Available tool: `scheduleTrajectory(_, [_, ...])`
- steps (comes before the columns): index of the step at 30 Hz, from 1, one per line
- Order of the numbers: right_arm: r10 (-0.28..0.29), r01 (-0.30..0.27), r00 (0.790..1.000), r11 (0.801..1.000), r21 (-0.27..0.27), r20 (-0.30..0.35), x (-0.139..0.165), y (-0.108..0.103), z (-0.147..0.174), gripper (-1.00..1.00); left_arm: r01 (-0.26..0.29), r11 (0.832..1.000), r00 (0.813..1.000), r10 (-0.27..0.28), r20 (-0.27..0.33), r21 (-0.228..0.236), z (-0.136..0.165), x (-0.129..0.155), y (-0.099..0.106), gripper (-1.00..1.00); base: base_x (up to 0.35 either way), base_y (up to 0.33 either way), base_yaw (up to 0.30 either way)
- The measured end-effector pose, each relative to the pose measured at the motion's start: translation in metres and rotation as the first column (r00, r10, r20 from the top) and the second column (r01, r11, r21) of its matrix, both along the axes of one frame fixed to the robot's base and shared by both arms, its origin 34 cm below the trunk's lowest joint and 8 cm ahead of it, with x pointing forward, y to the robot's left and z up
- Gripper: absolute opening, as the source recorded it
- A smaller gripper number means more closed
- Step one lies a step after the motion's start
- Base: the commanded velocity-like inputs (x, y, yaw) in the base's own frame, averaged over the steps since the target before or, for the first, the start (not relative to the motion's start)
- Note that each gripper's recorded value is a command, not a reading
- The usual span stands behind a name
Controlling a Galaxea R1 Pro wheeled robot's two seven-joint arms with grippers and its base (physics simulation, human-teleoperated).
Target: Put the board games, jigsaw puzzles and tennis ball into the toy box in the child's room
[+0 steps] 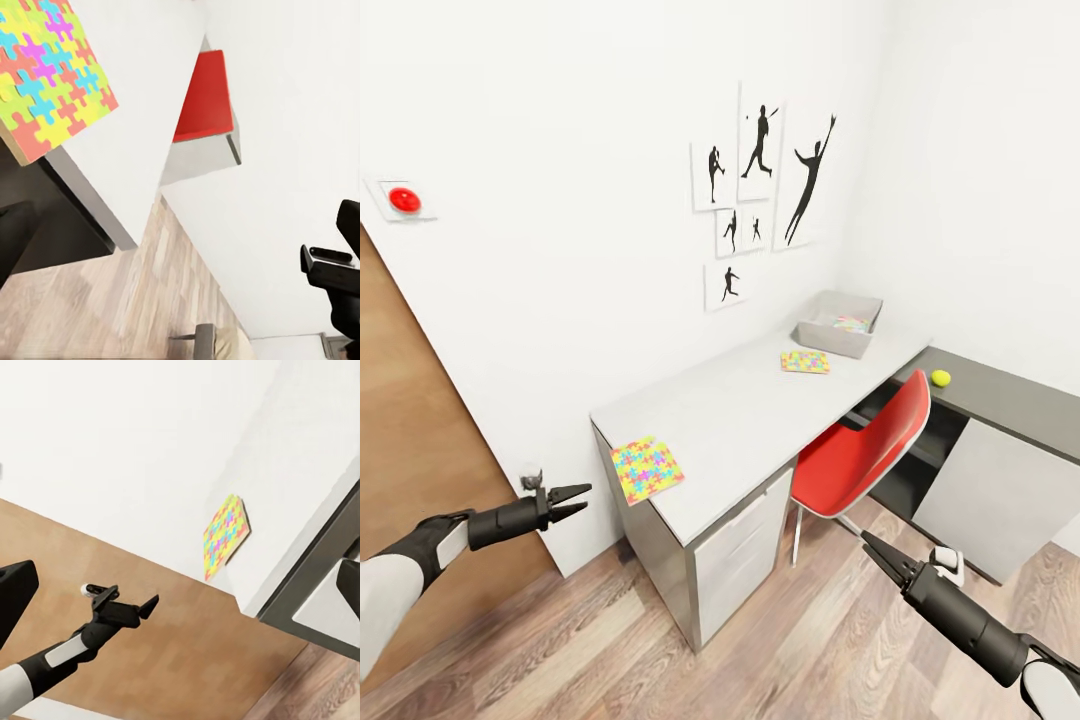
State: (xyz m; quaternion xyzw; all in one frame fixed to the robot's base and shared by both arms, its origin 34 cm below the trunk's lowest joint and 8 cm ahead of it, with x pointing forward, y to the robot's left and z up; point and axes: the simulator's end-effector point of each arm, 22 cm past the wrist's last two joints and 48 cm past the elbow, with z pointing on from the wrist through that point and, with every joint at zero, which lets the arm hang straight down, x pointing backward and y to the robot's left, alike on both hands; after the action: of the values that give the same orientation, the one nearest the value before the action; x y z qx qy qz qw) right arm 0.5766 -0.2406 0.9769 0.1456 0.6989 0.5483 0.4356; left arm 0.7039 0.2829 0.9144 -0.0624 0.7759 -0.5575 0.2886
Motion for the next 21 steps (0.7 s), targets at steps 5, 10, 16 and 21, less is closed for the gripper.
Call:
scheduleTrajectory(5, [-0.002, 0.002, 1.0, 1.0, 0.003, -0.006, 0.0, -0.001, -0.002, 1.0, -0.004, 1.0, 1.0, 0.004, -0.014, -0.007, -0.003, -0.002, 0.0, 1.0, 0.0, 0.0, 0.0])
scheduleTrajectory(10, [-0.005, 0.005, 1.0, 1.0, 0.004, -0.012, 0.001, -0.002, -0.011, 1.0, -0.014, 1.0, 1.0, 0.014, -0.016, -0.012, -0.008, -0.001, 0.004, 1.0, 0.0, 0.0, 0.0])
scheduleTrajectory(16, [-0.012, 0.012, 1.0, 1.0, 0.004, -0.011, 0.002, -0.005, -0.018, 1.0, -0.025, 1.0, 1.0, 0.024, -0.013, -0.018, -0.014, 0.001, 0.007, 1.0, 0.0, 0.0, 0.0])
scheduleTrajectory(21, [-0.014, 0.014, 1.0, 1.0, 0.004, -0.012, 0.003, -0.005, -0.024, 1.0, -0.039, 0.999, 0.999, 0.038, -0.016, -0.022, -0.019, 0.002, 0.013, 1.0, 0.0, 0.0, 0.0])
